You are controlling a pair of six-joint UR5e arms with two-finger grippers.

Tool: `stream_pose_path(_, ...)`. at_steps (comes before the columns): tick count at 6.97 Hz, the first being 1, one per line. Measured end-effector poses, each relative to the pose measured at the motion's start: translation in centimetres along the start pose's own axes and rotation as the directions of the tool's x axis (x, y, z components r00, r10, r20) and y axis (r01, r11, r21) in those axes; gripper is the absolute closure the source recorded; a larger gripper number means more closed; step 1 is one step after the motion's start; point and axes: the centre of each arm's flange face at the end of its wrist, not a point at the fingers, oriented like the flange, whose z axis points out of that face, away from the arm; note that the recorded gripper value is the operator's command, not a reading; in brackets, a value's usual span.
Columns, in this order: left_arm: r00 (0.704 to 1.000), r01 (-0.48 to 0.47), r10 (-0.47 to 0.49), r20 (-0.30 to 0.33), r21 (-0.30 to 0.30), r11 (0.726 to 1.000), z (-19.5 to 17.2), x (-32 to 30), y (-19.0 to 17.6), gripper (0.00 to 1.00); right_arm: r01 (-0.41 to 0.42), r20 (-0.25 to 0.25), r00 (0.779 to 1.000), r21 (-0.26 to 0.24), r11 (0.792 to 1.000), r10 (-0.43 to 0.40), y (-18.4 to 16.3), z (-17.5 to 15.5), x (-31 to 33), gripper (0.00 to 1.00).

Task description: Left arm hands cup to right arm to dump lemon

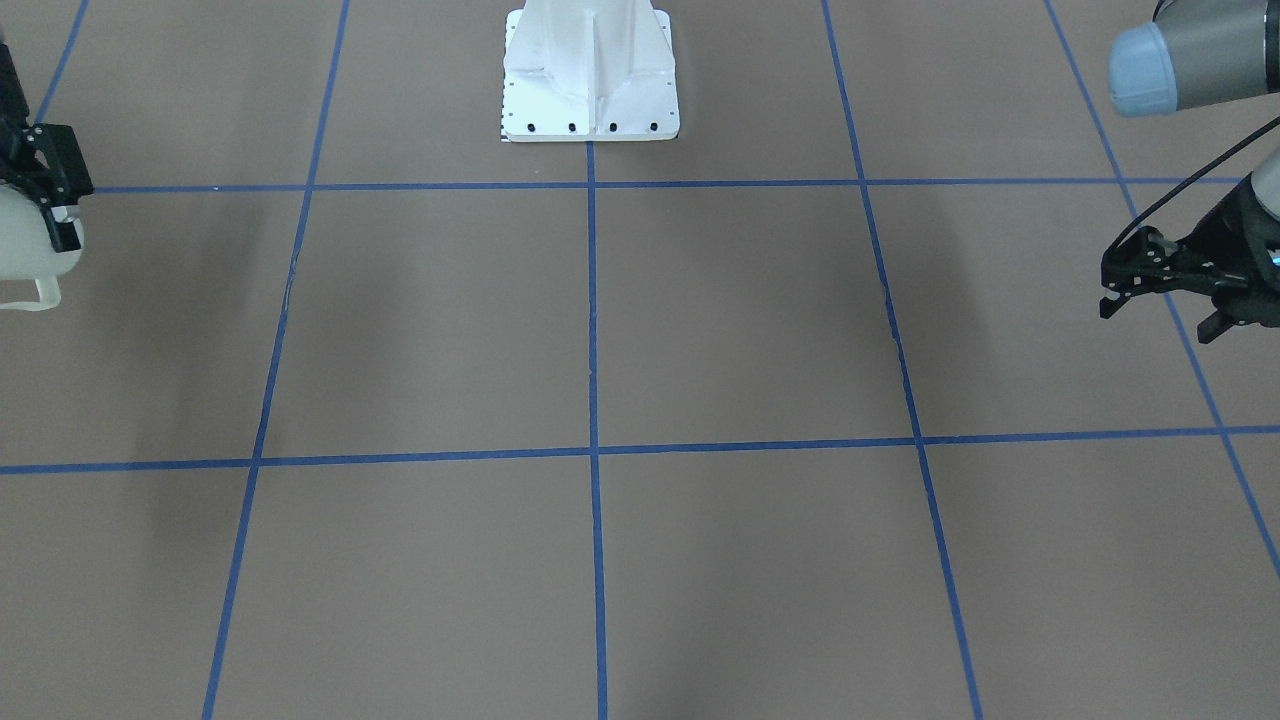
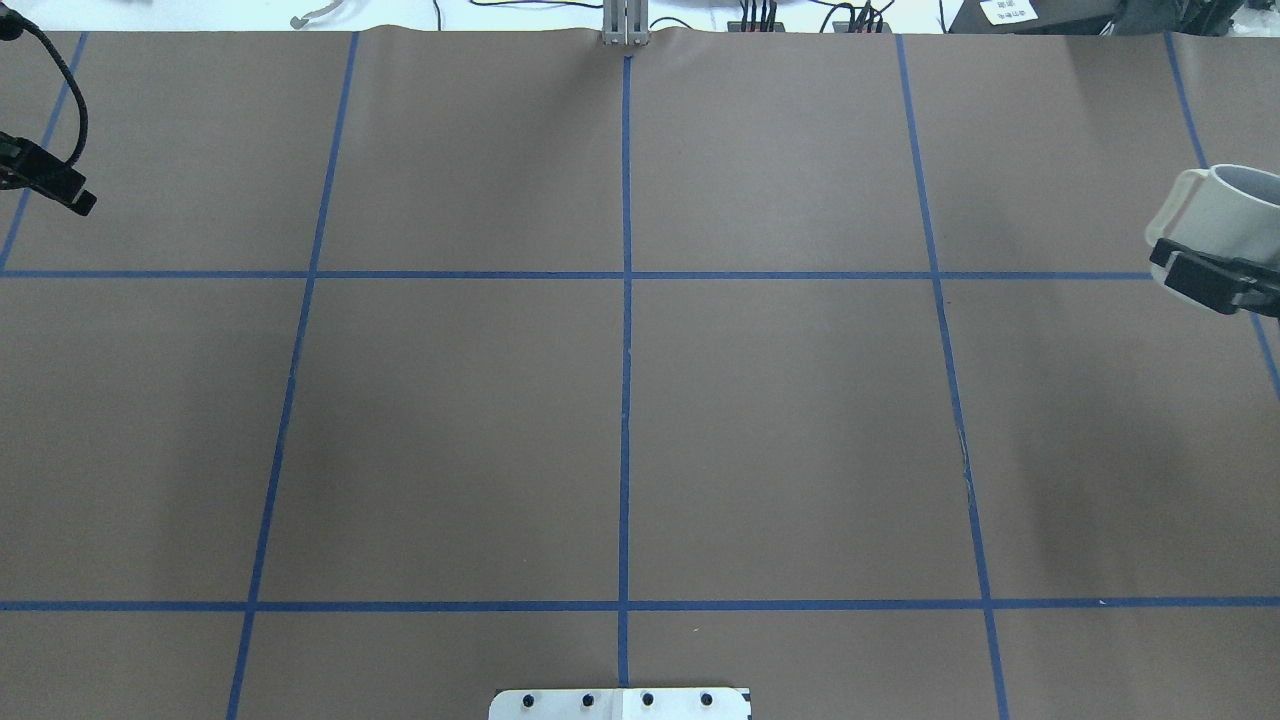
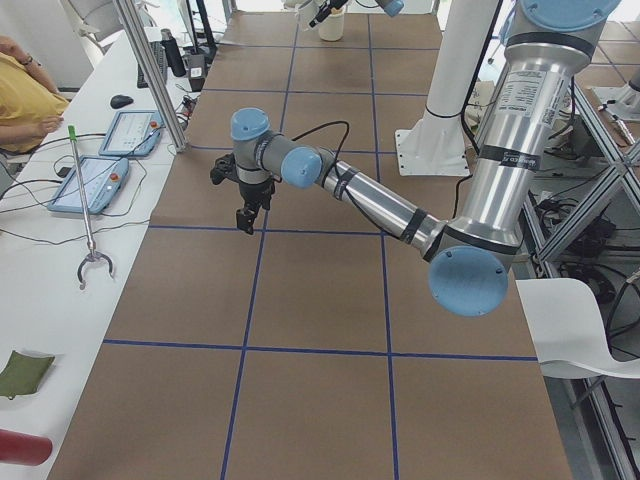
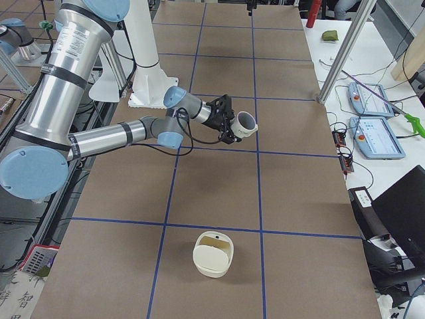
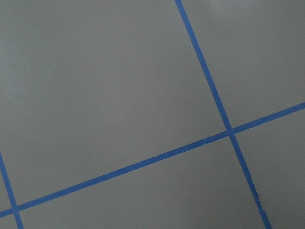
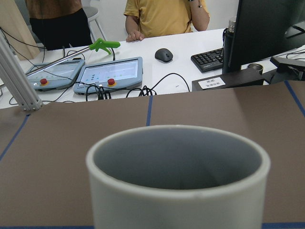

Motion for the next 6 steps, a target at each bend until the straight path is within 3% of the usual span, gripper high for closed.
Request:
stream_pose_path(3,1.000,0.004,-0.004,0.007,-0.009,1.000,0.4,-0.3,0.2,0.00,-0.093,0.077,0.993,0.075,0.993,0.087,3.6,-1.4,12.2,1.00)
stream_pose_path(5,1.000,0.000,0.000,0.006,-0.004,1.000,0.3,-0.2,0.0,0.00,-0.237,0.124,0.966,0.057,0.970,0.229,6.2,-3.5,20.9,1.00)
stream_pose_path(6,1.000,-0.003,0.003,0.005,0.000,1.000,0.1,0.0,-0.2,0.00,-0.322,0.135,0.940,0.047,0.946,0.313,7.1,-4.8,24.6,1.00)
